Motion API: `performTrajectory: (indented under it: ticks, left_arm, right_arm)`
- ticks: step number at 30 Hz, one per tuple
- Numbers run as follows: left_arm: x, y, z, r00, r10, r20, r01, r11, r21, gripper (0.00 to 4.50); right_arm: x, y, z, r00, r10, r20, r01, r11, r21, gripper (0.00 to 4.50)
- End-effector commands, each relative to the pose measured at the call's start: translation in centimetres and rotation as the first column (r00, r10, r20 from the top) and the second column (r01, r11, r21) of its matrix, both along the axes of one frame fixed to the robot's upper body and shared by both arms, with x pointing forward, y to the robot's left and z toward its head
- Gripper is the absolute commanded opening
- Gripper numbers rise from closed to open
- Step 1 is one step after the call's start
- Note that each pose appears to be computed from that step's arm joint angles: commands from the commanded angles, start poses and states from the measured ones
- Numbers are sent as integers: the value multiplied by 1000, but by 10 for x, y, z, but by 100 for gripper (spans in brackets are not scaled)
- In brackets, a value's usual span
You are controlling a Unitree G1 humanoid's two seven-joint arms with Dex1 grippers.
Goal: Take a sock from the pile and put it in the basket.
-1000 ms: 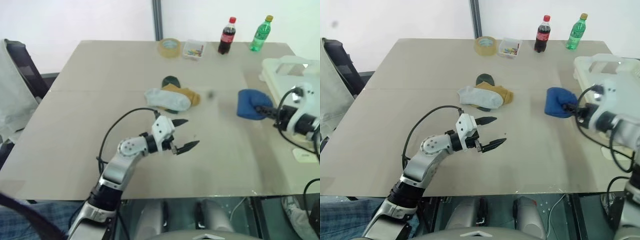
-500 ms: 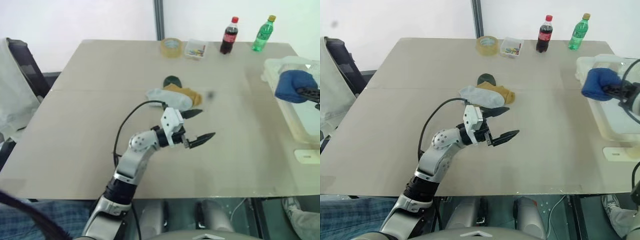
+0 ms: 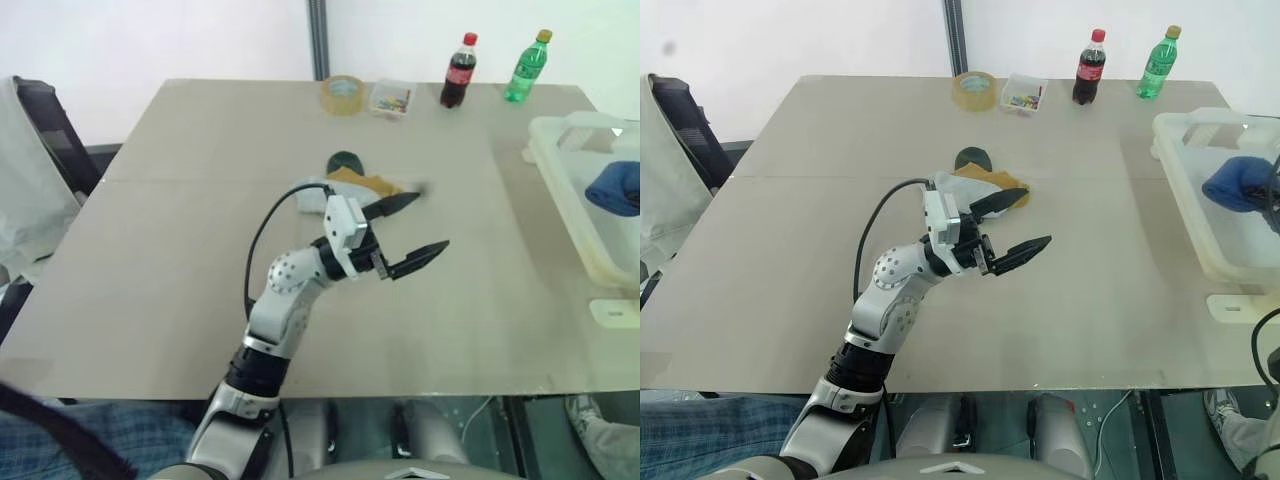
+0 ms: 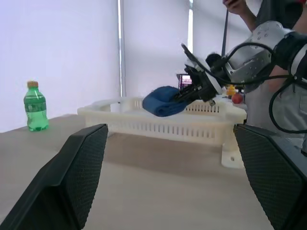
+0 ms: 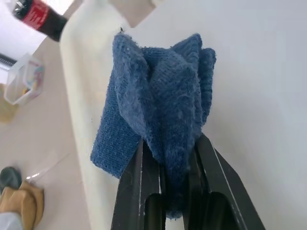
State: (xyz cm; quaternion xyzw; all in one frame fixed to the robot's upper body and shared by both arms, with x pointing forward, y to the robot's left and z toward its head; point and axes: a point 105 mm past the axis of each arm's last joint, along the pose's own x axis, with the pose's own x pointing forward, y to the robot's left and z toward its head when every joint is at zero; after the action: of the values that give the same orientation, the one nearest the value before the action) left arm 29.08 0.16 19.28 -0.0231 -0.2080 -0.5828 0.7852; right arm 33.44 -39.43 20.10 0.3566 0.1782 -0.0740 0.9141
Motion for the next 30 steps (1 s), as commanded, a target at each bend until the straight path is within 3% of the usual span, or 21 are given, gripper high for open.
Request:
performTrajectory:
  ticks: [1,7,9,12,14,16,18,20,21,24,30]
  left_arm:
    - [-5,-4,8,999,-44,25,44,999,-18,450]
    - [-4,-4,3,999,-53,14,53,999,-4,450]
    - [-3,-4,2,999,-52,7,52,999,7,450]
    - [1,1,3,1000,-27,1,27,1000,16,450]
    - [4,7,1,1000,3,-12,-3,1000,30,450]
    - [10,20,-10,998,63,0,-63,989,133,450]
    - [16,39,-16,992,126,9,-125,968,218,450]
    - [19,56,-14,987,150,-48,-136,965,222,450]
    - [17,70,-14,984,164,-71,-145,964,224,450]
    - [4,94,-24,973,195,-123,-155,948,278,450]
    - [-33,117,-56,930,296,-219,-202,907,370,450]
  right_arm:
    - [-9,-23,22,994,-89,58,92,994,-56,168]
    - [-26,-30,18,998,-68,-4,66,982,-179,446]
    - [-33,-32,23,999,-54,-1,53,969,-241,446]
    - [-41,-26,49,993,32,111,8,940,-340,446]
    - [-42,-9,69,963,142,229,-43,920,-389,446]
    - [-42,21,71,914,290,285,-152,894,-422,446]
    - [-41,49,63,860,412,301,-247,853,-460,446]
    - [-42,71,56,808,492,325,-305,821,-483,446]
    - [-41,93,48,744,566,354,-369,791,-488,446]
    - [-50,143,18,592,720,362,-532,686,-496,446]
    - [-74,182,-56,439,872,217,-670,479,-567,446]
